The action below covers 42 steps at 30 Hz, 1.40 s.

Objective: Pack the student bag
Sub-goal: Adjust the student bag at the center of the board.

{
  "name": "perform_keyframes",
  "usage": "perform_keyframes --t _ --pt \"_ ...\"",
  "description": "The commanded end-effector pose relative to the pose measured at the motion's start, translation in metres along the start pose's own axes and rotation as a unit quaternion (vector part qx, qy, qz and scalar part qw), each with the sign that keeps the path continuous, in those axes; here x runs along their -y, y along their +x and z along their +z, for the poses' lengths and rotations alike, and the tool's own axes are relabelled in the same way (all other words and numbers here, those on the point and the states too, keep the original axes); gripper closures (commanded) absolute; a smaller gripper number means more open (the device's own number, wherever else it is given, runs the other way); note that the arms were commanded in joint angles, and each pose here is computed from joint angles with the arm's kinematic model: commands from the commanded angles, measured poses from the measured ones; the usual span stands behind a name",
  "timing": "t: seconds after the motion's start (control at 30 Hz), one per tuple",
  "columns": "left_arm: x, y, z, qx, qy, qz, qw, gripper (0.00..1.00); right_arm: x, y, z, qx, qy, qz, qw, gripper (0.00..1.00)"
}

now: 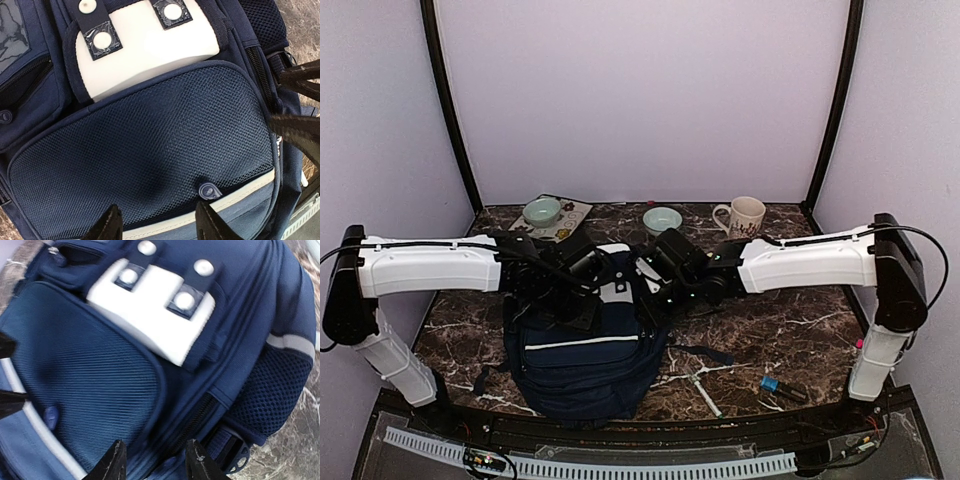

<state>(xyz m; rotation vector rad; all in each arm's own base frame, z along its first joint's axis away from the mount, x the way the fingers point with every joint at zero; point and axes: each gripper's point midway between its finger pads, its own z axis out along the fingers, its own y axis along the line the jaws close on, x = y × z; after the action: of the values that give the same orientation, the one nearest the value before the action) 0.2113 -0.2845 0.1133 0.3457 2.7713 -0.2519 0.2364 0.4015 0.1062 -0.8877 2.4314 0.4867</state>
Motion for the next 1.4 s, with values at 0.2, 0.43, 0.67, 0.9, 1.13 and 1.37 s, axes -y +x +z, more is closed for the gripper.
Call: perform_keyframes --t 0.2,0.43,0.67,0.9,1.13,1.37 --pt "-0.014 0.008 -0.012 0.016 0.006 -0.015 1.000 0.48 0.020 0.010 0.002 -0.022 0.060 0.046 0.997 0.61" --pt "-0.017 0.011 -0.015 0.018 0.008 -0.015 1.000 0.48 0.011 0.014 0.008 -0.027 0.033 0.058 0.997 0.67" --pt "-0.021 0.015 -0.015 0.016 0.006 -0.011 1.000 0.49 0.004 0.026 0.012 -0.050 0.013 0.055 0.997 0.69" --pt "-0.027 0.022 -0.018 0.015 0.005 -0.016 1.000 0.49 0.009 0.037 0.013 -0.060 0.026 0.053 0.996 0.80" --pt "-0.015 0.021 -0.022 0.019 0.042 0.008 0.999 0.50 0.009 0.028 0.002 -0.043 0.027 0.045 0.998 1.00" --pt "0.032 -0.003 -0.054 0.111 0.152 0.136 0.973 0.47 0.005 0.017 -0.018 -0.025 0.014 0.048 0.998 1.00"
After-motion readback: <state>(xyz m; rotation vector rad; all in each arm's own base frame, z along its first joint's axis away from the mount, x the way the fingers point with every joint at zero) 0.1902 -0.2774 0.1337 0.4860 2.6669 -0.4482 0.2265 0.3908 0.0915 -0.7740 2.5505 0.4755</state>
